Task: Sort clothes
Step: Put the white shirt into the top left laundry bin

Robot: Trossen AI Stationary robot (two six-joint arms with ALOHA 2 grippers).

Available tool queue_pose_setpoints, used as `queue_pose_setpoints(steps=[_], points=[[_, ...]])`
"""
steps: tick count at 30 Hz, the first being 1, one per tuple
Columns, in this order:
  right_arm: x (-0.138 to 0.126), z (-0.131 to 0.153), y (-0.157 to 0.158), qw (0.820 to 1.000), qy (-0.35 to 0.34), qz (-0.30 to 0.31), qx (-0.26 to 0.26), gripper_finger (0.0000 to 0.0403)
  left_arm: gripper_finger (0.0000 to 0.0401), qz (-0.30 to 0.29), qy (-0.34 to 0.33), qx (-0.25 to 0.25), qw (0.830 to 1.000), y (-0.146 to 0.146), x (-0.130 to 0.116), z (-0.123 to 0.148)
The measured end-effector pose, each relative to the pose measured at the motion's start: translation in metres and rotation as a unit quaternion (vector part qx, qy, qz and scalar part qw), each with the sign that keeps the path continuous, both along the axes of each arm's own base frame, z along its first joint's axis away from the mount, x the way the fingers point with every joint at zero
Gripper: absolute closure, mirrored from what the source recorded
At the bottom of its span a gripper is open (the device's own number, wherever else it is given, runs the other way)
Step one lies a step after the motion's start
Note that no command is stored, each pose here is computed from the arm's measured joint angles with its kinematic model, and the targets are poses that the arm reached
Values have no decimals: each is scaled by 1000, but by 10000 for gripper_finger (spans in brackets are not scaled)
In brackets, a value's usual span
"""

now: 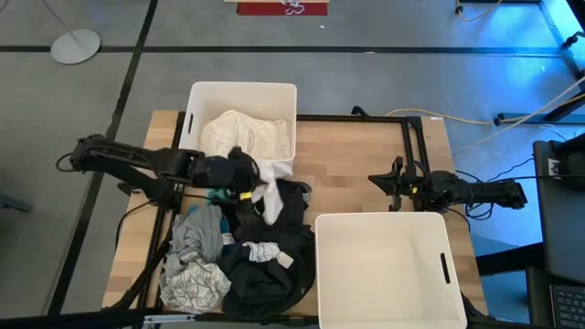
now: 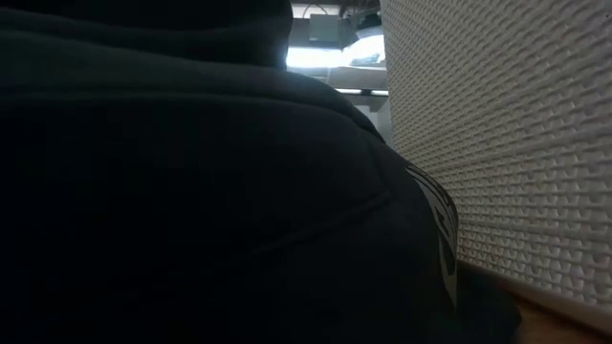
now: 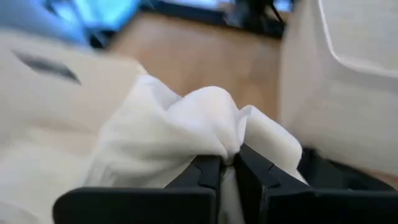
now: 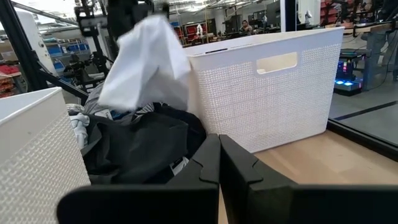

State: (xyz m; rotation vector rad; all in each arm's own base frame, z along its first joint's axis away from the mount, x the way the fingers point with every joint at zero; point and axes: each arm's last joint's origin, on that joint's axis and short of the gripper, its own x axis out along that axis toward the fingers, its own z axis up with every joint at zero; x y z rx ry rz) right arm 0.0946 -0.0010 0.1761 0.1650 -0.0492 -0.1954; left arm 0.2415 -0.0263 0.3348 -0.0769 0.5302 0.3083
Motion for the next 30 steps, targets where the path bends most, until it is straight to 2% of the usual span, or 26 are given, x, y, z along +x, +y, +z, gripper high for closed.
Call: queue_pose_setpoints(steps=[4, 9, 17, 22, 30], points=[[0, 0, 0, 1000, 0, 0, 0, 400, 383, 30, -42, 78, 996, 9, 3, 24], [0, 0, 0, 1000, 0, 0, 0, 400, 383, 69, -67, 164, 982, 25, 5, 46], [0, 0, 0, 1000, 0, 0, -1, 400, 382, 163, -85, 240, 953, 63, 4, 63], [0, 0, 0, 1000, 0, 0, -1, 400, 382, 223, -58, 249, 941, 94, -4, 61], [0, 0, 0, 1000, -1, 0, -1, 400, 382, 314, 18, 213, 925, 137, -25, 46]])
